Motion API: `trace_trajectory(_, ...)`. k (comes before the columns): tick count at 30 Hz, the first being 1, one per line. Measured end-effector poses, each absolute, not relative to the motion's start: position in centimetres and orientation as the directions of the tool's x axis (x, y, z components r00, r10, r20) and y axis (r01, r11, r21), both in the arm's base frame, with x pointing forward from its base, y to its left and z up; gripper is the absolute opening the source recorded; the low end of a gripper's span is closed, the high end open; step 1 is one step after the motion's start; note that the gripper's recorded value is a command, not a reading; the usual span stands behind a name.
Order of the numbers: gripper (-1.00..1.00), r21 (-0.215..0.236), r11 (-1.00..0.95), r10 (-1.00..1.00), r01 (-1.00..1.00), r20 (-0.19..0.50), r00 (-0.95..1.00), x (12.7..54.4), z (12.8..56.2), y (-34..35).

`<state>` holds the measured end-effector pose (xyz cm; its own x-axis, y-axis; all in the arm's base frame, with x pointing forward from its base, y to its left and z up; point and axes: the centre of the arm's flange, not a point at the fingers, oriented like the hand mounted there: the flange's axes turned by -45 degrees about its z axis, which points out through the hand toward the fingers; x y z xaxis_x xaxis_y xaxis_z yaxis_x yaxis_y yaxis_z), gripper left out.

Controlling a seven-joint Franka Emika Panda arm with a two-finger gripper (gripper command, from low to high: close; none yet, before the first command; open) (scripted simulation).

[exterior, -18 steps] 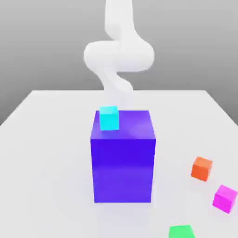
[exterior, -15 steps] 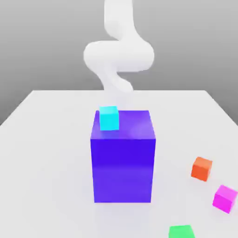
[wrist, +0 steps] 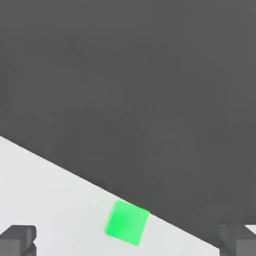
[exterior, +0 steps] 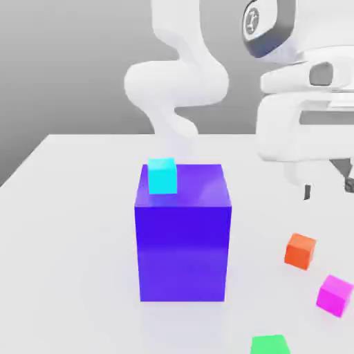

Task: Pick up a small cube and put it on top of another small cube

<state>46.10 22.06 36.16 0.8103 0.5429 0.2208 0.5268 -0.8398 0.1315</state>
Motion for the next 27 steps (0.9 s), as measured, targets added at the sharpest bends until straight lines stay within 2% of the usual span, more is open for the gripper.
trace_trajectory(4,0.0,0.093,-0.768,0.64,0.634,0.123,0.758,43.8,28.9,26.0)
trace_trajectory(9,0.0,0.016,-0.678,0.735,0.735,0.017,0.677,39.6,20.4,29.5)
trace_trajectory(13,0.0,0.0,-0.662,0.749,0.749,0.003,0.662,38.8,14.9,30.2)
trace_trajectory(14,-1.0,0.0,-0.661,0.75,0.75,0.002,0.661,38.7,13.6,30.2)
trace_trajectory(21,-1.0,-0.001,-0.661,0.751,0.751,0.001,0.661,38.7,13.3,30.2)
trace_trajectory(25,-1.0,-0.001,-0.66,0.751,0.751,0.002,0.66,38.7,17.7,30.2)
trace_trajectory(26,-1.0,0.001,-0.677,0.736,0.736,0.0,0.677,39.4,18.8,29.6)
trace_trajectory(27,-1.0,0.005,-0.728,0.685,0.685,-0.002,0.728,41.8,19.8,27.6)
